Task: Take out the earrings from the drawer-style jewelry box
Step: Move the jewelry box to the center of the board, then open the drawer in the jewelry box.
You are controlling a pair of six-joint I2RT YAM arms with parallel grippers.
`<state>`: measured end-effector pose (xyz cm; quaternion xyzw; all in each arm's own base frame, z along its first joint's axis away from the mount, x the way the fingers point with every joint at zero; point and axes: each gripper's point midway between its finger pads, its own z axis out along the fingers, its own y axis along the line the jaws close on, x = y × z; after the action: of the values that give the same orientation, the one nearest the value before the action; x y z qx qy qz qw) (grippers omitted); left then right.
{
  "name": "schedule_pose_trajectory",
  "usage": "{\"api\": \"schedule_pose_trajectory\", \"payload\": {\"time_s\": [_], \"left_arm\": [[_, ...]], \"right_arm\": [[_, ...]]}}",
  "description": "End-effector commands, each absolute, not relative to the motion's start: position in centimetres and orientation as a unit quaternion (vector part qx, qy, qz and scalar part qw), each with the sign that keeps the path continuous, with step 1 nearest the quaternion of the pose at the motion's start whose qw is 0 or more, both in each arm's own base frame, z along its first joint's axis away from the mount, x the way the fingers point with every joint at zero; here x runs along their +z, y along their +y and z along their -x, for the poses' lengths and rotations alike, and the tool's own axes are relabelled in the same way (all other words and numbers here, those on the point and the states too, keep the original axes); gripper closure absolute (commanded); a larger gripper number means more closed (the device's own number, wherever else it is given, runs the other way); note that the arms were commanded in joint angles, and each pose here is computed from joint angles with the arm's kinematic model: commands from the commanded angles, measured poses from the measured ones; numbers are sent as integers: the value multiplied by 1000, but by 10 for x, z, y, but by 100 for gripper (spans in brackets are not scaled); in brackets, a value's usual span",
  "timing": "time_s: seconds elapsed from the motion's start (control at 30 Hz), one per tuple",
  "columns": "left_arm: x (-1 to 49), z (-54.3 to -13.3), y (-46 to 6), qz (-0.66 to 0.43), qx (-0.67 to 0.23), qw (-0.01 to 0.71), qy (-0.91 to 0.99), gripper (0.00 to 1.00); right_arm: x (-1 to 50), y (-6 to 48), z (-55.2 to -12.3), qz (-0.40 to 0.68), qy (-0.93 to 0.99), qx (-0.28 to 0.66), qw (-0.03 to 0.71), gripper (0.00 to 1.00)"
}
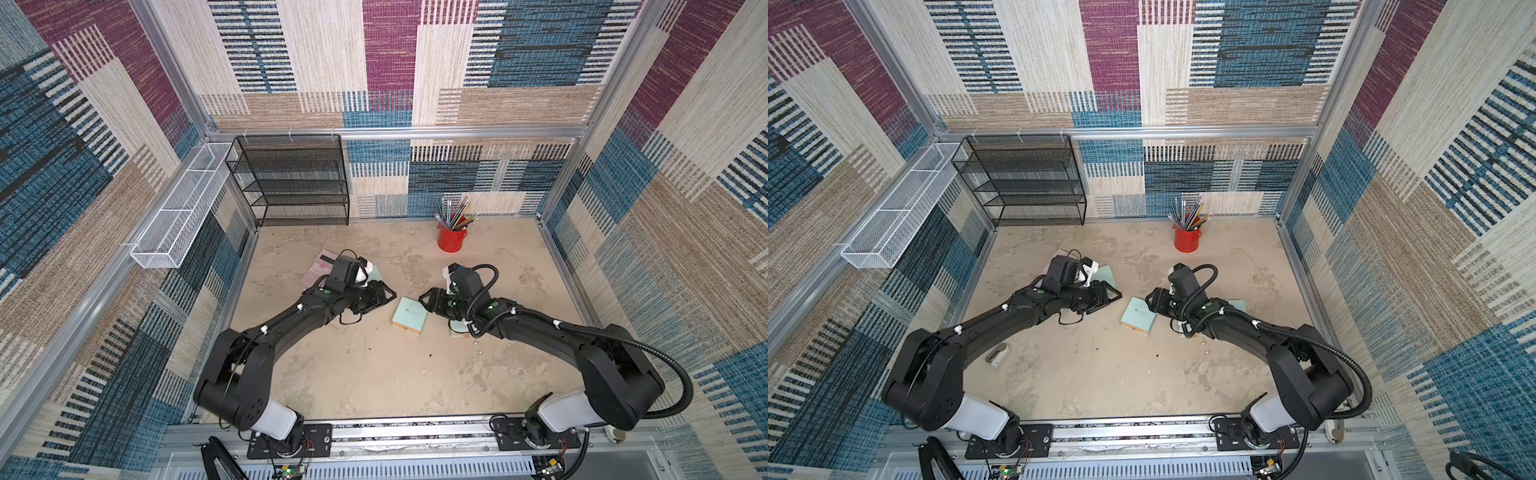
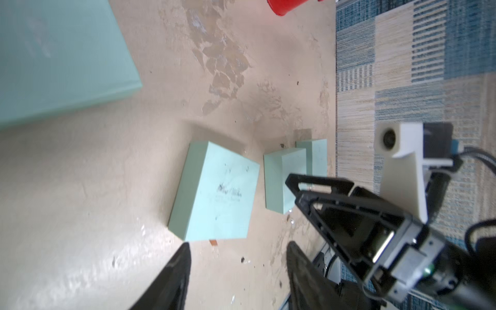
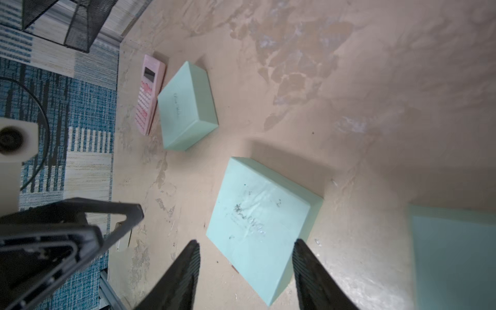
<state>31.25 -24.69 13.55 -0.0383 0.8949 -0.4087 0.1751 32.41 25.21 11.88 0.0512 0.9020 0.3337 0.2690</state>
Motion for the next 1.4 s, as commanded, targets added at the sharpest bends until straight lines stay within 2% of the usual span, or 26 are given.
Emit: {"api": "schedule_pose_trajectory", "payload": {"time_s": [0.0, 0.07, 0.2, 0.33, 0.57, 0.8, 1.37], "left_arm": [[131, -278, -253, 59, -471, 121, 872, 51], [124, -258, -258, 59, -498, 90, 860, 56], [105, -240, -268, 58, -498, 72, 862, 56], [94, -247, -286, 74, -525, 59, 846, 58], [69, -265, -300, 105, -540, 53, 833, 66], [57, -269, -297, 115, -524, 62, 842, 66], [43, -281, -300, 134, -523, 70, 839, 74]], "right_arm": [[124, 269, -315, 16, 900, 351, 259, 43], [121, 278, -309, 34, 898, 362, 247, 43], [114, 289, -303, 50, 896, 374, 233, 43], [105, 292, -301, 51, 900, 371, 222, 43], [101, 293, -304, 51, 904, 365, 217, 42], [97, 295, -306, 57, 906, 361, 213, 43], [93, 299, -307, 63, 908, 360, 203, 43]]}}
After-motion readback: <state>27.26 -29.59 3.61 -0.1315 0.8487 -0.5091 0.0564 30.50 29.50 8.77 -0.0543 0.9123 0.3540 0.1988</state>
